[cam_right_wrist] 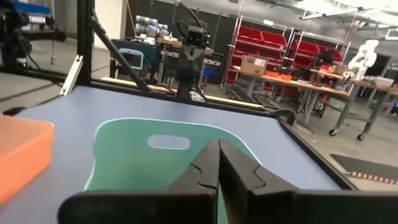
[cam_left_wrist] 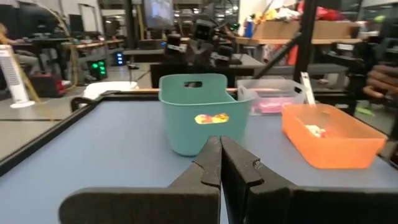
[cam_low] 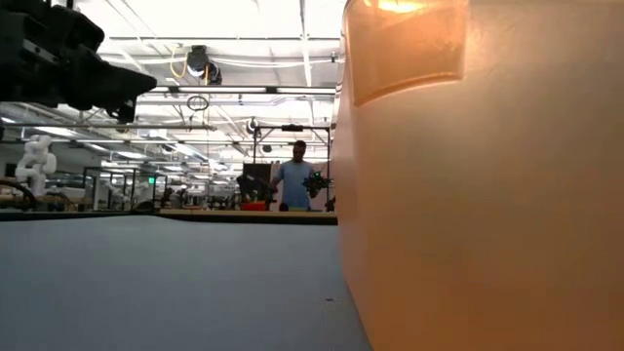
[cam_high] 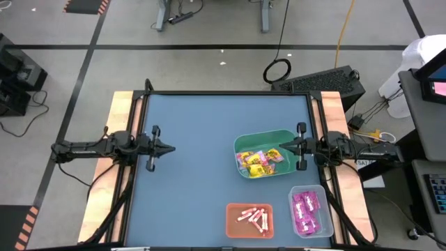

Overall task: Sort candy
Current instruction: Return to Home Position

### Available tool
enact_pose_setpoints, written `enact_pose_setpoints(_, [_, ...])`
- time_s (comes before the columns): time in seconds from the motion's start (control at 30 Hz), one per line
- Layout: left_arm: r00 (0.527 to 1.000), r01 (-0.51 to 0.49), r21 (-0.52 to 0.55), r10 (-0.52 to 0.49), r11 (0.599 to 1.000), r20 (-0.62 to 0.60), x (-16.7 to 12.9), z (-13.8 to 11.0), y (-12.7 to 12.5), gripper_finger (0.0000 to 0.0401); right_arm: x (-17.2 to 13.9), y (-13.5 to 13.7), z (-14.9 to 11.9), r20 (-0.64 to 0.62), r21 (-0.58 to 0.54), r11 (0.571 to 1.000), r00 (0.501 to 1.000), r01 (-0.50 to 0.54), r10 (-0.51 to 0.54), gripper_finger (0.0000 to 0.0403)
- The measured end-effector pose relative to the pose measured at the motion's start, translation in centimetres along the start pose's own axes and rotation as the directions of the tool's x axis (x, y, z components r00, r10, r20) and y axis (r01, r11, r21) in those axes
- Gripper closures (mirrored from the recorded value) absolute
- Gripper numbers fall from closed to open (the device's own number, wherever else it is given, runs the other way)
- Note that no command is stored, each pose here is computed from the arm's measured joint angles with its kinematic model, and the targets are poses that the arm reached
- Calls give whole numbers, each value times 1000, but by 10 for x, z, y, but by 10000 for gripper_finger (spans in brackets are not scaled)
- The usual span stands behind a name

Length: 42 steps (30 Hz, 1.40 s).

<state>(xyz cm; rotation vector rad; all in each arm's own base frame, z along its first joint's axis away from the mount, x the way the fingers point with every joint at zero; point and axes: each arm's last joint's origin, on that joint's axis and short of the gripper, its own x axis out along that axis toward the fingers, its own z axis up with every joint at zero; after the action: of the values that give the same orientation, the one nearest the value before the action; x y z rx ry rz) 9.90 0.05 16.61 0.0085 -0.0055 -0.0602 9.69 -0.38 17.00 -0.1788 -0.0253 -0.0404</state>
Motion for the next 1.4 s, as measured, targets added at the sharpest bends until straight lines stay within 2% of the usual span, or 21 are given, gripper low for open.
enact_pose_setpoints(0.27, [995,-99,-27,99,995,-5,-1,-1,3,401,0,0,0,0,69,998,1000,0,0,403])
enact_pose_setpoints(0.63, [995,-102,-28,102,994,-9,0,-1,3,401,0,1,0,5,73,997,1000,-29,29,403])
enact_pose_setpoints(0.9, [995,-104,-27,104,994,-11,0,-1,3,401,0,1,0,5,140,990,1000,-27,26,403])
enact_pose_setpoints(1.4, [995,-98,-29,98,995,-13,0,-1,3,401,0,1,0,5,141,990,1000,-27,27,403])
